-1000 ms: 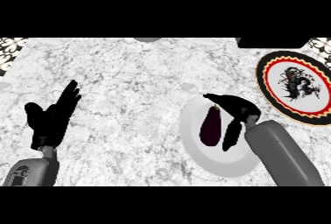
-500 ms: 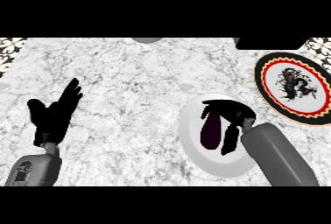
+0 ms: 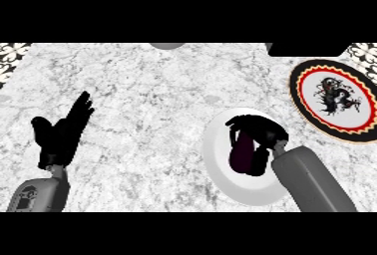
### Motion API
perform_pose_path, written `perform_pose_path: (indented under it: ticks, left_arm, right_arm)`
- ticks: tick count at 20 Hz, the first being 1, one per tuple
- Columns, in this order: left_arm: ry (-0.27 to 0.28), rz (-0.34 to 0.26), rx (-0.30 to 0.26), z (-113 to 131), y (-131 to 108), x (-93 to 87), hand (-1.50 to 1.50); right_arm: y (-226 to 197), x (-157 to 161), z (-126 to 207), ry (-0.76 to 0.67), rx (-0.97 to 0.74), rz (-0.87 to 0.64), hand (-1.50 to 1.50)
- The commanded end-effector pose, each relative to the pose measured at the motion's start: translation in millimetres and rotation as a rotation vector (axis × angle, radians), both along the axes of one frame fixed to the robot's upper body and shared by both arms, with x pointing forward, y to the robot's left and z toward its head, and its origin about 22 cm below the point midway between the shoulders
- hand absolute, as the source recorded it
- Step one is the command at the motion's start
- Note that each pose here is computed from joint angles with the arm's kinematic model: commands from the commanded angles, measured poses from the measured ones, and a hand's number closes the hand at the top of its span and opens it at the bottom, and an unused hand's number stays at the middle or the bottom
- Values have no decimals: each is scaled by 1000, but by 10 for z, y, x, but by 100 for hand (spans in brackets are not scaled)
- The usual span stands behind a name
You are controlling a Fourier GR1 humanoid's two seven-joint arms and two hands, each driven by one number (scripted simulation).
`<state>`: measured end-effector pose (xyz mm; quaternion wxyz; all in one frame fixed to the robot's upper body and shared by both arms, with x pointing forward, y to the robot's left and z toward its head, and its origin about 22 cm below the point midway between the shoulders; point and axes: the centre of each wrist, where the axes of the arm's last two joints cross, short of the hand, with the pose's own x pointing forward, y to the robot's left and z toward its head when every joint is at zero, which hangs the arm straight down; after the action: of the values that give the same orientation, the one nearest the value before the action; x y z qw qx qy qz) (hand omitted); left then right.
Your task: Pick the eggplant from the plate and place it in the plate
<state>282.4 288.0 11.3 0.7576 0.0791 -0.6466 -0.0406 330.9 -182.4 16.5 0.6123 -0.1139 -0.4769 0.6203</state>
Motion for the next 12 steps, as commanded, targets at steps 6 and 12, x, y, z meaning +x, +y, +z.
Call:
perform_pose_path:
  ticks: [6,12]
  left_arm:
    - [14,40,-11,39,136,-82,0]
    - [15,40,4,44,150,-106,0]
  right_arm:
    - [-322,-789,92,-273,129,306,150]
    - [-702,-778,563,-688,258,98,150]
